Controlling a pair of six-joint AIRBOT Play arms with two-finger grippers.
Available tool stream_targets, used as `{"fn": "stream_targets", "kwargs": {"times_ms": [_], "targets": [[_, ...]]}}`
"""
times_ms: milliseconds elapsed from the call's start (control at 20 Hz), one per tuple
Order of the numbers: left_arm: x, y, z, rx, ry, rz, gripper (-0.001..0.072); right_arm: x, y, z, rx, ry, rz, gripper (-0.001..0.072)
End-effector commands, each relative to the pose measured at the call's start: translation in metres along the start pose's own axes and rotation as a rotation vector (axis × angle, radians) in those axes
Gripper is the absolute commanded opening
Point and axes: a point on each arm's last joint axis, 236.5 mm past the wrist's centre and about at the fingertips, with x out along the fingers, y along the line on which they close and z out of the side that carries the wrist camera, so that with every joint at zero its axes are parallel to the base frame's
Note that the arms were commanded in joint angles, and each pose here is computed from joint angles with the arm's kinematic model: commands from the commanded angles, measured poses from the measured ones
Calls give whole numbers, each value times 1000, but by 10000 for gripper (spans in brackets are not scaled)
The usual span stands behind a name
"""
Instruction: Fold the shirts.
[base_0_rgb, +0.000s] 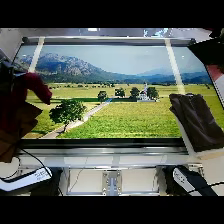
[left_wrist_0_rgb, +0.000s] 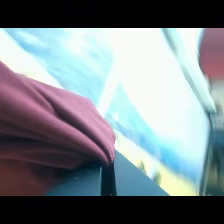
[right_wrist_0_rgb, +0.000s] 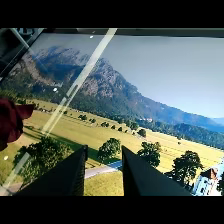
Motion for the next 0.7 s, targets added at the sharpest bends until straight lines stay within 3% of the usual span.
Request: {"fn": "stream_targets", "kwargs": {"times_ms": [0, 200, 250, 300, 350, 400, 500, 600, 650], "targets": [[-2, -114, -89, 246, 164, -177, 12, -23, 36, -10, -94, 93, 53, 246], [27, -179, -200, 407, 390, -294, 17, -47, 51, 9, -196, 54, 2, 246], [36, -189, -221, 433, 423, -313, 60, -51, 48, 13, -214, 47, -28, 246], [46, -198, -230, 445, 410, -327, 242, -54, 43, 15, -226, 46, -63, 246], [55, -207, -226, 441, 358, -339, 514, -57, 33, 15, -235, 54, -112, 246], [62, -210, -212, 453, 290, -338, 643, -59, 19, 13, -239, 69, -171, 246], [74, -182, -170, 595, 156, -223, 669, -71, -28, 5, -236, 128, -366, 246], [77, -109, -124, 708, 110, 59, 667, -80, -79, -13, -171, 213, -541, 248], [70, -65, -95, 712, 87, 236, 667, -74, -93, -27, -130, 261, -555, 249]]}}
